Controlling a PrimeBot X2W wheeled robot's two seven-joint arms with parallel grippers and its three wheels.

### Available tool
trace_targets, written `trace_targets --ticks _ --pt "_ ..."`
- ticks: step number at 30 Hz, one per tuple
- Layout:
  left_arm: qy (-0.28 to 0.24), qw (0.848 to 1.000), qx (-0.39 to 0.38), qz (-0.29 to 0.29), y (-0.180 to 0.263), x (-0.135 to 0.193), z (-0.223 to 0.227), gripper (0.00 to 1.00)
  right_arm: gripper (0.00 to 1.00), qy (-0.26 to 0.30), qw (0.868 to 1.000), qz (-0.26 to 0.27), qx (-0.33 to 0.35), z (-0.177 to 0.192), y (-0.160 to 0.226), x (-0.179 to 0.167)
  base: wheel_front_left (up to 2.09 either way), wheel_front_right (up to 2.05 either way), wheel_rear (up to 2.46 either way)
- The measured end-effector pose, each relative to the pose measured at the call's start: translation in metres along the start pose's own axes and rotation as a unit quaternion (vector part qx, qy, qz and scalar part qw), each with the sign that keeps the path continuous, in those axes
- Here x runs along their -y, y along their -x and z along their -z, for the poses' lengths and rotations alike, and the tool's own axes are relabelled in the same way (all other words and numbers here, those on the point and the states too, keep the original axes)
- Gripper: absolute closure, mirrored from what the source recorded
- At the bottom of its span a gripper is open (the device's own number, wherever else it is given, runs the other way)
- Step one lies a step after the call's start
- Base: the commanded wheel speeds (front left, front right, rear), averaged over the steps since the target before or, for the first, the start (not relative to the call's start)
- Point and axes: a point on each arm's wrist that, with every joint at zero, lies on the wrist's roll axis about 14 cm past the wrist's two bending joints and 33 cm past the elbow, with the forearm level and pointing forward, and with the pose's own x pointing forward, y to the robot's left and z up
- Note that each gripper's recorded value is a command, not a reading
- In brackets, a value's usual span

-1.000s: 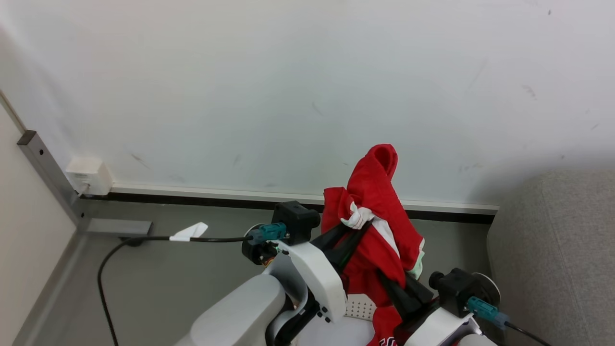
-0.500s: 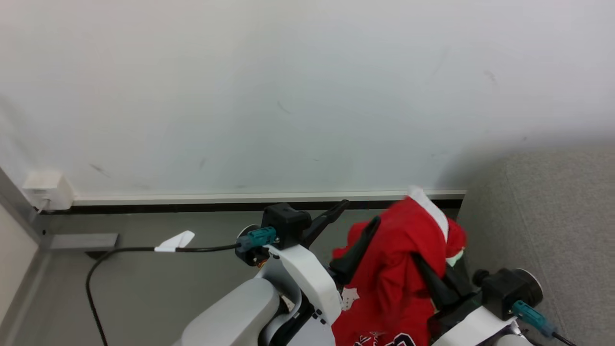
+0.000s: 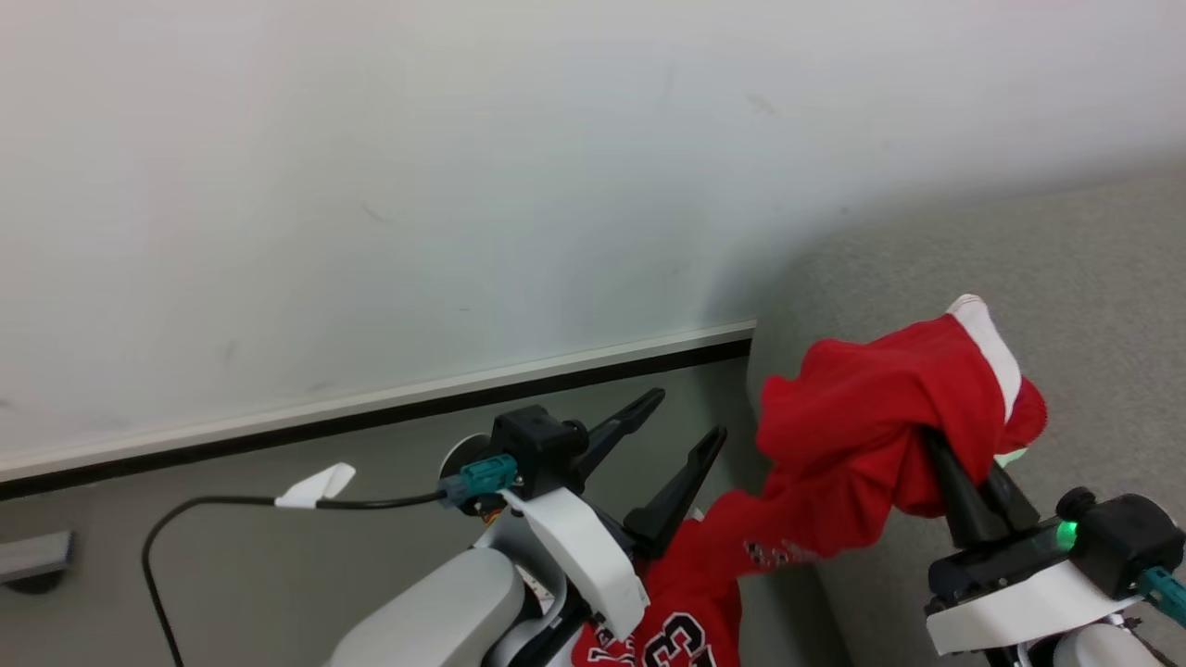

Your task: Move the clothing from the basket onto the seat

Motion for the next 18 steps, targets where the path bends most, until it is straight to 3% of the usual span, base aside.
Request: trace_targets --ticks 9,18 --pt "0.010 0.996 -0.003 0.088 -0.031 0.046 0.011 0.00 1.00 0.027 0.993 0.107 0.041 -0.037 0.050 0.060 0.00 0.00 0.00" --pt "0.030 0.990 -0.020 0.139 -0.047 0.071 0.031 0.00 1.00 0.035 0.986 0.154 0.048 -0.047 0.075 0.077 0.00 0.00 0.00"
